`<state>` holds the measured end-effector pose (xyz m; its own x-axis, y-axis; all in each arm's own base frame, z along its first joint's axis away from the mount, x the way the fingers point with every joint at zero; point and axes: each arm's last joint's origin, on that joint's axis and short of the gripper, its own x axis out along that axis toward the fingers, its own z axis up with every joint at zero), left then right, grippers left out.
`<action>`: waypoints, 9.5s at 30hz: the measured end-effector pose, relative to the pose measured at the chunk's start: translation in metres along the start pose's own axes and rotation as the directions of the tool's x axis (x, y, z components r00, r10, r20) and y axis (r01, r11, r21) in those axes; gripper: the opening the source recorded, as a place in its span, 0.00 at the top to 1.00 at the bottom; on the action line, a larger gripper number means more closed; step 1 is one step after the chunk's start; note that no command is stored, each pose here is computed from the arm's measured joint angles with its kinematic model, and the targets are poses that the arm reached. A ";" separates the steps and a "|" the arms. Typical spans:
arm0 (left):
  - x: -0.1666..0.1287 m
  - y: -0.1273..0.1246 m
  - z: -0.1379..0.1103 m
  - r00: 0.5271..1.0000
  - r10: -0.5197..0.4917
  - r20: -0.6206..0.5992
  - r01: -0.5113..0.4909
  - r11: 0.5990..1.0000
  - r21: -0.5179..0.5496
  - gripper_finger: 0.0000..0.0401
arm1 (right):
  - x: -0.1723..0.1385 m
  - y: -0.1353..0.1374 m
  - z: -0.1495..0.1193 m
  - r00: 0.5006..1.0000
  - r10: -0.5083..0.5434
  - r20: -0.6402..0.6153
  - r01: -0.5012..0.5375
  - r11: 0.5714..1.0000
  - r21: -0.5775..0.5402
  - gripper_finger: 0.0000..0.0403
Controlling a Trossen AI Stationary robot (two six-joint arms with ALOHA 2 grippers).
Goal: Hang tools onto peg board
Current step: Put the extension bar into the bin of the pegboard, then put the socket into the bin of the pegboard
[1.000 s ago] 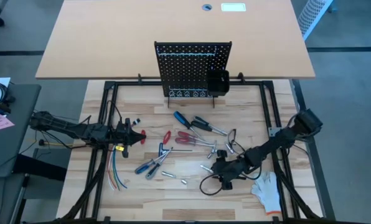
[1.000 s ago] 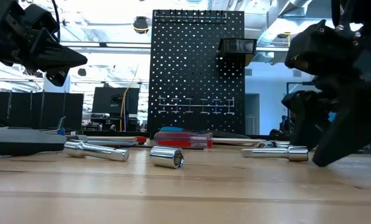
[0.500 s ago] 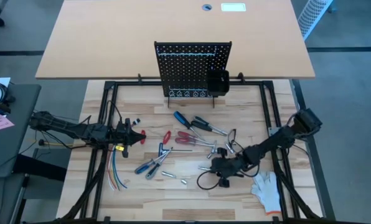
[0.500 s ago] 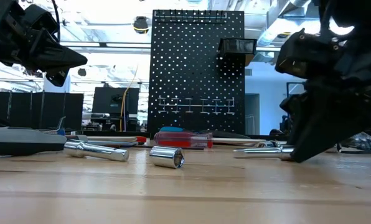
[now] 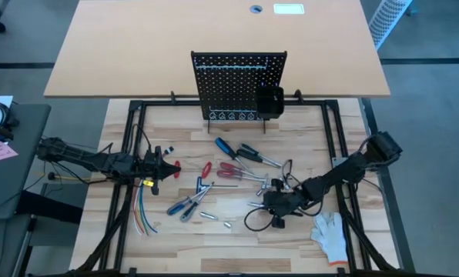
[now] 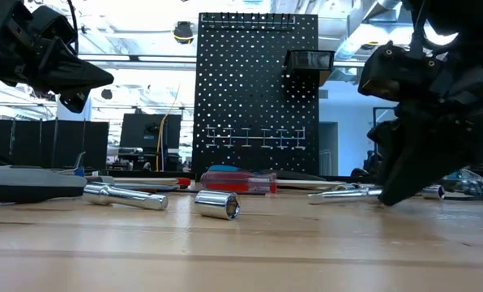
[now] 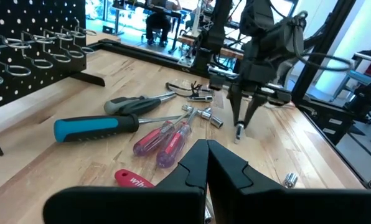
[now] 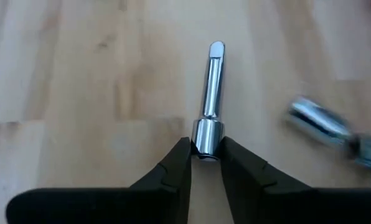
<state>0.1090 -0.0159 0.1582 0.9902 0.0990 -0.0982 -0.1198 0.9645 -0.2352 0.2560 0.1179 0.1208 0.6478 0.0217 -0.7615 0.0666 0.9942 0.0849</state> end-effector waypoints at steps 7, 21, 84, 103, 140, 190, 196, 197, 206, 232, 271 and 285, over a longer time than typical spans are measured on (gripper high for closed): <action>0.000 0.000 0.000 1.000 0.000 0.000 0.000 1.000 -0.002 1.00 | -0.010 -0.004 0.001 0.999 -0.014 -0.039 0.014 1.000 0.018 0.80; 0.000 0.000 0.000 1.000 0.000 0.000 0.000 1.000 -0.002 1.00 | 0.014 -0.002 -0.009 0.998 -0.042 -0.054 0.042 0.999 0.008 0.68; 0.000 0.000 0.000 1.000 0.000 0.000 0.000 1.000 -0.005 1.00 | -0.186 -0.164 0.180 0.693 -0.715 0.092 0.623 0.659 0.422 0.85; 0.000 0.000 0.000 1.000 0.000 0.000 0.000 1.000 -0.009 1.00 | -0.166 -0.192 0.178 0.745 -0.666 -0.033 0.604 0.654 0.455 0.82; -0.001 0.006 -0.001 0.982 0.190 0.026 -0.187 0.917 0.352 1.00 | -0.198 -0.103 0.210 0.841 -0.505 0.192 0.477 0.861 0.175 0.52; -0.001 0.006 -0.001 0.982 0.186 0.026 -0.183 0.918 0.353 1.00 | -0.038 -0.037 -0.013 0.988 -0.152 0.038 0.145 0.980 0.136 0.56; -0.001 0.006 -0.001 0.982 0.186 0.026 -0.183 0.918 0.353 1.00 | -0.033 -0.053 -0.015 0.981 -0.184 0.056 0.176 0.976 0.130 0.56; -0.001 0.006 -0.001 0.982 0.186 0.026 -0.183 0.918 0.353 1.00 | -0.032 -0.055 -0.015 0.981 -0.185 0.056 0.177 0.976 0.130 0.56; -0.001 0.006 -0.001 0.982 0.187 0.026 -0.184 0.917 0.353 1.00 | -0.029 -0.069 -0.012 0.994 -0.110 0.005 0.109 0.990 0.088 0.56; -0.001 0.006 -0.001 0.982 0.187 0.026 -0.184 0.917 0.353 1.00 | -0.031 -0.040 0.000 0.995 -0.101 -0.009 0.101 0.994 0.027 0.88; -0.001 0.006 -0.001 0.982 0.187 0.026 -0.184 0.917 0.353 1.00 | -0.170 -0.200 0.209 0.716 -0.697 -0.041 0.670 0.669 0.321 0.87; -0.001 0.006 -0.001 0.982 0.187 0.026 -0.184 0.918 0.353 1.00 | -0.167 -0.208 0.202 0.731 -0.674 -0.110 0.667 0.670 0.325 0.75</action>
<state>0.1077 -0.0105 0.1557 0.9520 0.2836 -0.1153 -0.2666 0.9531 0.1434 0.2875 -0.1136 0.3601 0.3446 -0.6424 -0.6845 0.7238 0.6462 -0.2421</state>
